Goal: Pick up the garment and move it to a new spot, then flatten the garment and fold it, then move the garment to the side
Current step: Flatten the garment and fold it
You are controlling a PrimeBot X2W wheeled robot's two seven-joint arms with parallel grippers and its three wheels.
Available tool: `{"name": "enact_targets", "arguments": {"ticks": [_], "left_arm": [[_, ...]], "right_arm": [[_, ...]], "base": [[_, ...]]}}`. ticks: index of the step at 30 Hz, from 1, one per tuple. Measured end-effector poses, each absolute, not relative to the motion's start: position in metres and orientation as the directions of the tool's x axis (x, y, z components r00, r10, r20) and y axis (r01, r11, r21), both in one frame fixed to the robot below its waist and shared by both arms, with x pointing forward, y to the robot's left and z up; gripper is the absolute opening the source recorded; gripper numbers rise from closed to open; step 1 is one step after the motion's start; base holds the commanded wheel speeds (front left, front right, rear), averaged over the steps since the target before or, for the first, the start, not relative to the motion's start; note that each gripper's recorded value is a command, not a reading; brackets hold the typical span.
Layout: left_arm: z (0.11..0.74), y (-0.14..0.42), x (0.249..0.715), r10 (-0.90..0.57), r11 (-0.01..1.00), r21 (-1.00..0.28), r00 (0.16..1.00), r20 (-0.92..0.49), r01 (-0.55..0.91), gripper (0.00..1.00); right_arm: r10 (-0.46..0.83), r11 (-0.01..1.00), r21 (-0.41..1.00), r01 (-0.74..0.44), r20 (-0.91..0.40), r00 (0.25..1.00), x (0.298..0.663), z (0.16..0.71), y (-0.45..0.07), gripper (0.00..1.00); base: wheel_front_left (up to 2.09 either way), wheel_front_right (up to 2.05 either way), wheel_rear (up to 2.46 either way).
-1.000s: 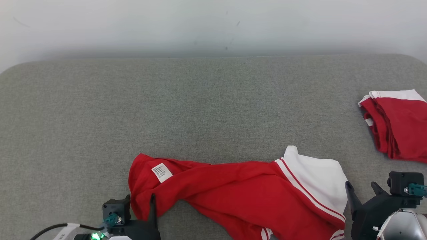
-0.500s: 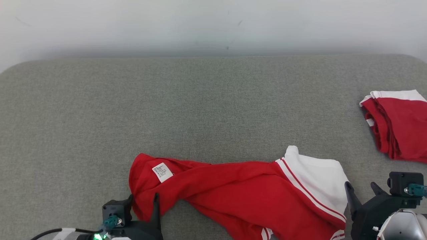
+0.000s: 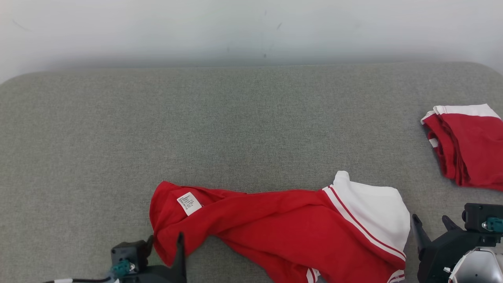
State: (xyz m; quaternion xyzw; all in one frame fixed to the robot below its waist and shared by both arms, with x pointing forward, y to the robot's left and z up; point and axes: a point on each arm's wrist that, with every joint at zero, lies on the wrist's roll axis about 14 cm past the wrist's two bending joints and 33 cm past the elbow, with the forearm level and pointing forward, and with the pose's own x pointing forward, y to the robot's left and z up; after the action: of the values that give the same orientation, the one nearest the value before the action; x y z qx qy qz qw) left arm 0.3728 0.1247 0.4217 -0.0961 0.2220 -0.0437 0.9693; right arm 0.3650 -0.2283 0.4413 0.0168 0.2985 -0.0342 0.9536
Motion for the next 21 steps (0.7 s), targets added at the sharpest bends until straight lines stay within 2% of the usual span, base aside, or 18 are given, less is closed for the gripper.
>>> {"name": "enact_targets", "arguments": {"ticks": [5, 6, 7, 8, 9, 10, 11, 12, 13, 16, 21], "left_arm": [[0.411, 0.139, 0.378, -0.102, 0.975, -0.223, 0.880, -0.464, -0.004, 1.00], [0.410, 0.138, 0.379, -0.106, 0.973, -0.232, 0.878, -0.466, -0.005, 0.92], [0.408, 0.137, 0.379, -0.113, 0.973, -0.233, 0.875, -0.470, 0.000, 0.80], [0.406, 0.137, 0.379, -0.113, 0.973, -0.229, 0.871, -0.477, 0.000, 0.63], [0.405, 0.136, 0.379, -0.117, 0.973, -0.229, 0.870, -0.480, 0.005, 0.42], [0.405, 0.136, 0.380, -0.119, 0.975, -0.223, 0.872, -0.475, 0.012, 0.40], [0.407, 0.135, 0.382, -0.120, 0.977, -0.213, 0.876, -0.466, 0.020, 0.41], [0.409, 0.135, 0.383, -0.114, 0.980, -0.198, 0.883, -0.456, 0.024, 0.47], [0.411, 0.136, 0.384, -0.105, 0.985, -0.169, 0.889, -0.446, 0.032, 0.98], [0.422, 0.143, 0.388, -0.072, 0.993, -0.112, 0.914, -0.399, 0.030, 1.00], [0.425, 0.125, 0.377, -0.135, 0.984, -0.158, 0.906, -0.402, 0.077, 1.00]], "right_arm": [[-0.046, 0.998, 0.014, 0.066, -0.575, 0.817, 0.366, 0.439, -0.225, 1.00], [-0.047, 0.998, 0.014, 0.067, -0.574, 0.817, 0.366, 0.440, -0.225, 1.00], [-0.048, 0.998, 0.014, 0.068, -0.573, 0.818, 0.366, 0.440, -0.226, 1.00], [-0.049, 0.998, 0.014, 0.069, -0.572, 0.819, 0.366, 0.441, -0.226, 1.00], [-0.049, 0.998, 0.014, 0.069, -0.571, 0.820, 0.366, 0.441, -0.226, 1.00], [-0.049, 0.997, 0.014, 0.070, -0.570, 0.820, 0.366, 0.442, -0.226, 1.00], [-0.050, 0.997, 0.014, 0.070, -0.568, 0.821, 0.366, 0.442, -0.226, 1.00], [-0.051, 0.997, 0.014, 0.072, -0.567, 0.822, 0.366, 0.443, -0.227, 1.00], [-0.054, 0.997, 0.013, 0.074, -0.566, 0.822, 0.365, 0.443, -0.228, 1.00], [-0.060, 0.997, 0.011, 0.080, -0.563, 0.825, 0.364, 0.445, -0.230, 1.00], [-0.061, 0.997, 0.010, 0.082, -0.572, 0.818, 0.360, 0.442, -0.230, 1.00]], "base": [[0.00, 0.00, 0.00], [0.00, 0.00, 0.00], [0.00, 0.00, 0.00], [0.00, 0.00, 0.00], [0.00, 0.00, 0.00], [0.00, 0.00, 0.00], [0.00, 0.00, 0.00], [0.00, 0.00, 0.00], [0.00, 0.00, 0.00], [0.00, 0.00, 0.00], [0.00, 0.00, 0.00]]}}
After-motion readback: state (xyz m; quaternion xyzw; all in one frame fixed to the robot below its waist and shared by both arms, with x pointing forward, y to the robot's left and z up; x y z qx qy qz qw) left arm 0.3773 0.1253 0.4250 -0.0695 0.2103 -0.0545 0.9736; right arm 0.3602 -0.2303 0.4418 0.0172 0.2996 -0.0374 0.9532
